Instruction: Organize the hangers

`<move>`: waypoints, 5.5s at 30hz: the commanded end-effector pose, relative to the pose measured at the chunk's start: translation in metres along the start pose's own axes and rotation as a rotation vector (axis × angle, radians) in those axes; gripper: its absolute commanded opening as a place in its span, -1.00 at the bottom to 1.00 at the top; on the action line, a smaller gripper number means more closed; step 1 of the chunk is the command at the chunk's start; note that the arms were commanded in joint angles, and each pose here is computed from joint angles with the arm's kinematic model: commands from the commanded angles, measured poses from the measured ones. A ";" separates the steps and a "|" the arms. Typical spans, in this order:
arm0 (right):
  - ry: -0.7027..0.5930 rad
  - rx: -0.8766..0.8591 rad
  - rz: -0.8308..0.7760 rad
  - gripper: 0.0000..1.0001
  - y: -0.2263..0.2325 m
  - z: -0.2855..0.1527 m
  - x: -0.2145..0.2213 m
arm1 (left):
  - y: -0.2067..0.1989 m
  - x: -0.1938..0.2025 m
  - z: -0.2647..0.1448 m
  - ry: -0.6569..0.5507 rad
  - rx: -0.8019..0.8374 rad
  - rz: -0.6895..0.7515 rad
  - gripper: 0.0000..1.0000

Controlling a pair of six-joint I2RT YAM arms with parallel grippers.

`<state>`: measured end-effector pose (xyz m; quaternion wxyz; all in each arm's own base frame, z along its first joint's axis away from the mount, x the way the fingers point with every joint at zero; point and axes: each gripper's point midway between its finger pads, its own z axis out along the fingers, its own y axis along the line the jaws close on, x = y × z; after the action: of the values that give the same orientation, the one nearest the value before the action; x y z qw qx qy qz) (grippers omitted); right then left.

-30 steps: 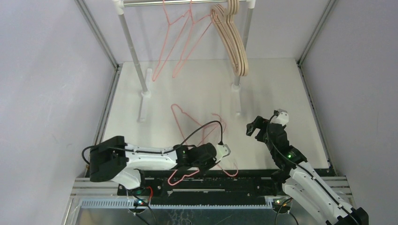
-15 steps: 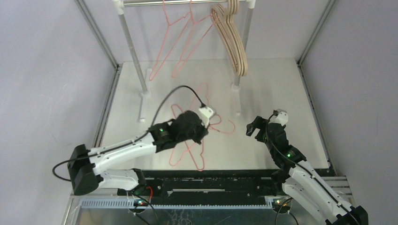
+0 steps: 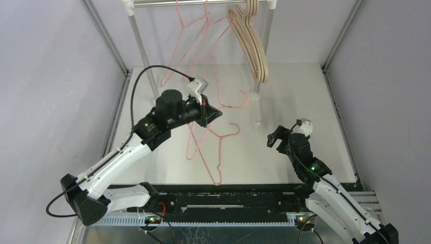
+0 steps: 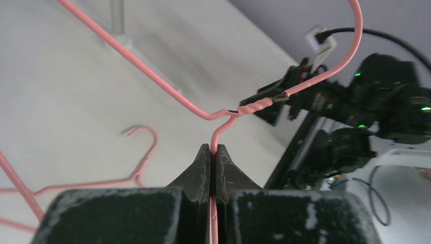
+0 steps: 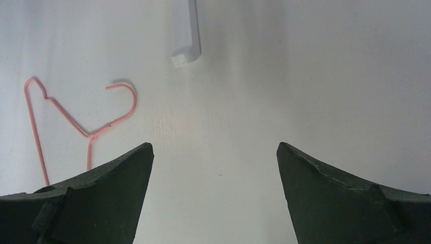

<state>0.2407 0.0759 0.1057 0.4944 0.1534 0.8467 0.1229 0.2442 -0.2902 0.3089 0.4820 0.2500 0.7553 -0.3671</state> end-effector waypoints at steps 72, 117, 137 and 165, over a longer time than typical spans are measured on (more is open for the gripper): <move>-0.072 0.046 0.002 1.00 0.000 -0.007 -0.050 | 0.111 -0.278 0.001 -0.668 0.290 -0.526 -0.99; -0.048 0.053 -0.008 1.00 -0.003 -0.004 -0.042 | 0.178 -0.265 -0.013 -0.567 -0.042 -0.560 -0.98; -0.045 0.052 0.002 1.00 -0.006 -0.004 -0.036 | 0.159 -0.252 -0.047 -0.556 -0.204 -0.410 0.45; -0.048 0.029 0.001 1.00 -0.002 -0.003 -0.036 | 0.038 -0.007 -0.008 -0.086 -0.282 -0.078 0.91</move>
<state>0.2495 0.0590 0.1250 0.4955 0.1628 0.8476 0.0976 0.2775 -0.2522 0.3409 0.5363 0.1238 0.7681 -0.3272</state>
